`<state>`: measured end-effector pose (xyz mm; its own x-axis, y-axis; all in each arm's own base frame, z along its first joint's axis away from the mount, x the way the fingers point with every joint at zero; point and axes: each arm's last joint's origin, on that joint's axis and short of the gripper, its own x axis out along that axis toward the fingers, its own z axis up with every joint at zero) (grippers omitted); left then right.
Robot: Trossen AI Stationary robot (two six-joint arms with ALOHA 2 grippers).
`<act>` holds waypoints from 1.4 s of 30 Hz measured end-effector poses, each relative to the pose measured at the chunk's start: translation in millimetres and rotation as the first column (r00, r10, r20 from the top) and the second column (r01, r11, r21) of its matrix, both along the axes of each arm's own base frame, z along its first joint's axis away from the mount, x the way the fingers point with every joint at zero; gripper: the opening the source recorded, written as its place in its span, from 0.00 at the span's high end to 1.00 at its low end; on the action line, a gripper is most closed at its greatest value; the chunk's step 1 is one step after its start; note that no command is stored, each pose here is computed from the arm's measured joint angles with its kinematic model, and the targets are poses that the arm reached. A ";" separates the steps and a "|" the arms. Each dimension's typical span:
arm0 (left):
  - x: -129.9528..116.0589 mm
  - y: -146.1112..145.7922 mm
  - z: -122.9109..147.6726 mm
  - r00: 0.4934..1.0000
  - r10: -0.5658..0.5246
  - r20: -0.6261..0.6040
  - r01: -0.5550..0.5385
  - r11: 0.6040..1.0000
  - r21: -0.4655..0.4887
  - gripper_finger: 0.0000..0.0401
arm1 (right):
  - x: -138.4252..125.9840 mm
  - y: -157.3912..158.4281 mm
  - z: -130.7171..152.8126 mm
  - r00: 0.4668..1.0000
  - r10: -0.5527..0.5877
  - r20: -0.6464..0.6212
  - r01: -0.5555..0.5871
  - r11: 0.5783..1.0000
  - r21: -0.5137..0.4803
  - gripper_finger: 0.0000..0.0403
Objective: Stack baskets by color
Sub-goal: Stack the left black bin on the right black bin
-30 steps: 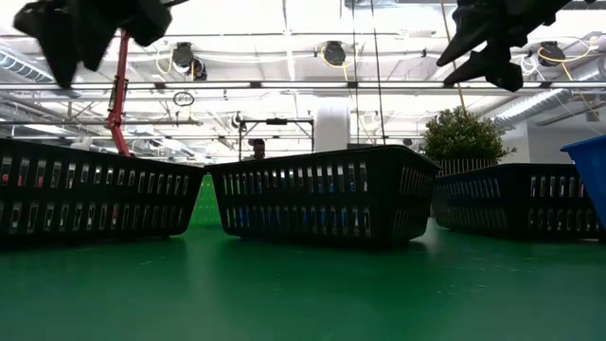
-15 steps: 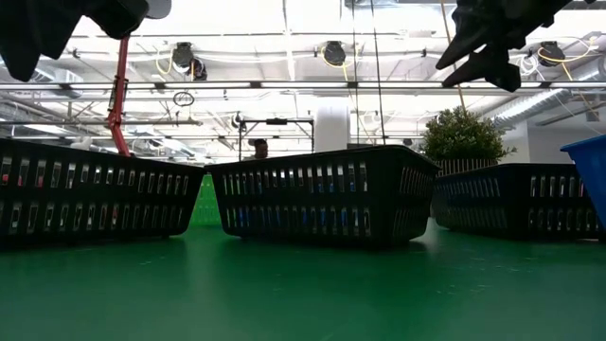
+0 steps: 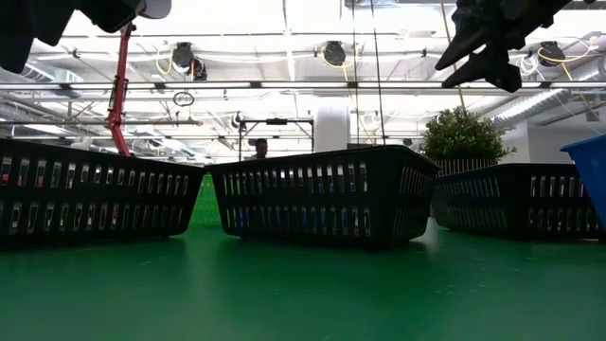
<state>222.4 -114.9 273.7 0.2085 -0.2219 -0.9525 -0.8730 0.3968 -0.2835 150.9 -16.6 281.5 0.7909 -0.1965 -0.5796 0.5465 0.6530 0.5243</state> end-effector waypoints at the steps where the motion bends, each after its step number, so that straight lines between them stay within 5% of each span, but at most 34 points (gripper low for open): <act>1: 0.2 -0.5 0.1 1.000 0.005 0.003 -0.005 1.000 -0.003 0.42 | 0.0 0.0 0.0 1.000 0.002 -0.001 -0.002 1.000 -0.003 0.65; 18: -8.4 -5.3 11.0 0.996 0.087 0.026 -0.086 0.995 -0.048 0.42 | -0.1 0.0 0.1 1.000 -0.005 0.002 0.005 1.000 0.006 0.65; 27: -9.5 -7.9 6.3 0.992 0.119 0.033 -0.120 0.993 0.023 0.42 | -0.1 0.0 0.0 1.000 -0.003 0.001 0.003 1.000 0.004 0.65; 37: -13.7 0.7 -40.6 0.997 0.083 -0.001 -0.083 0.993 0.090 0.42 | -0.1 -0.1 0.0 1.000 -0.002 0.000 0.002 1.000 -0.001 0.65; 42: -13.7 5.8 -72.0 0.998 0.041 0.048 -0.045 0.996 0.081 0.51 | 0.0 0.0 0.1 1.000 -0.003 0.002 0.003 1.000 0.001 0.65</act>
